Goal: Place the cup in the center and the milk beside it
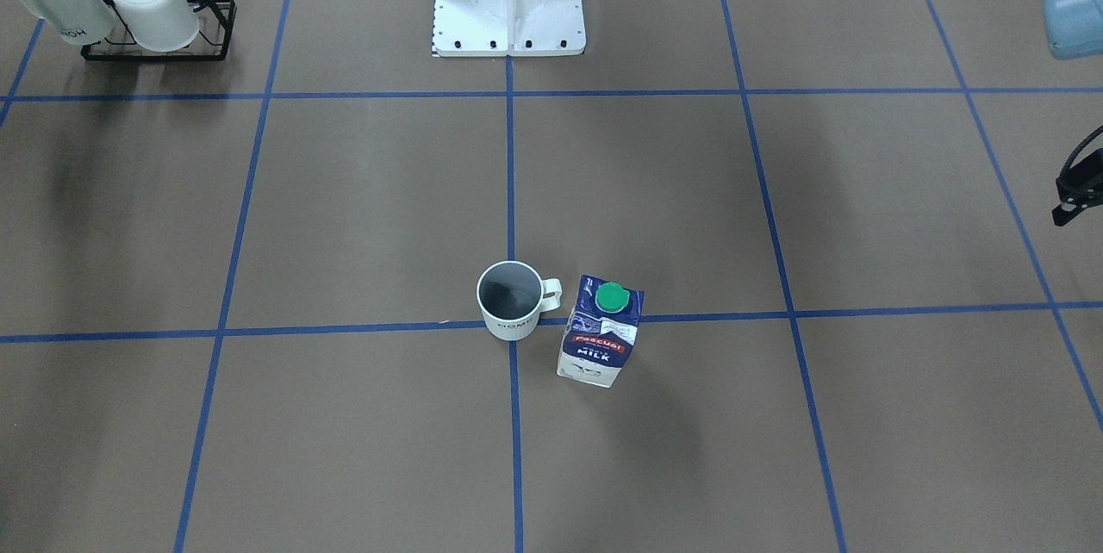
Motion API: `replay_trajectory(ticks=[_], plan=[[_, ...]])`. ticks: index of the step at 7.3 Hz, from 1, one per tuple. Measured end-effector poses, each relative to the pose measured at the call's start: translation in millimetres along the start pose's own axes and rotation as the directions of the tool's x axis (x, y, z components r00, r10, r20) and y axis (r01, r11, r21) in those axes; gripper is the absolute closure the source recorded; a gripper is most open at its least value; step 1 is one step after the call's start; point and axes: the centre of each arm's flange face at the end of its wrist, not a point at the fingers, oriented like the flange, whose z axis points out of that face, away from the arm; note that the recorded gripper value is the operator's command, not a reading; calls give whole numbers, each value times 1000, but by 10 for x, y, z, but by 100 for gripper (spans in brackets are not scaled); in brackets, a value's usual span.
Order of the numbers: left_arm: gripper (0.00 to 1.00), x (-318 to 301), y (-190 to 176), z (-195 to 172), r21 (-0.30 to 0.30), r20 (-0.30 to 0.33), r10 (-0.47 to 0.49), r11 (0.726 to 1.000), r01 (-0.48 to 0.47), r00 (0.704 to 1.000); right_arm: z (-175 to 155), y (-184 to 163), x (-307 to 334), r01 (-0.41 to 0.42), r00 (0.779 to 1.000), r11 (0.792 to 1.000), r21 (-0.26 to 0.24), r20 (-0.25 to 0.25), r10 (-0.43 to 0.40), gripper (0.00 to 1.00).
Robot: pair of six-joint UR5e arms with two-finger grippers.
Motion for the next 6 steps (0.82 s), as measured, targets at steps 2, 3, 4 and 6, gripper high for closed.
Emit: replay_trajectory(ticks=[2, 3, 4, 6], plan=[[2, -137, 328, 63, -12, -14, -1, 1000, 0, 1000, -20, 22, 230, 64, 998, 997, -36, -23, -65, 0], [2, -152, 396, 69, -43, -9, -27, 999, 26, 1000, -15, 47, 277, 82, 996, 995, -54, -32, -84, 0], [2, -174, 478, 91, -74, -6, -51, 996, 50, 999, -5, 72, 303, 87, 995, 994, -66, -35, -89, 0], [2, -214, 613, 161, -104, -10, -78, 992, 77, 997, 53, 103, 278, 92, 995, 992, -84, -33, -95, 0]])
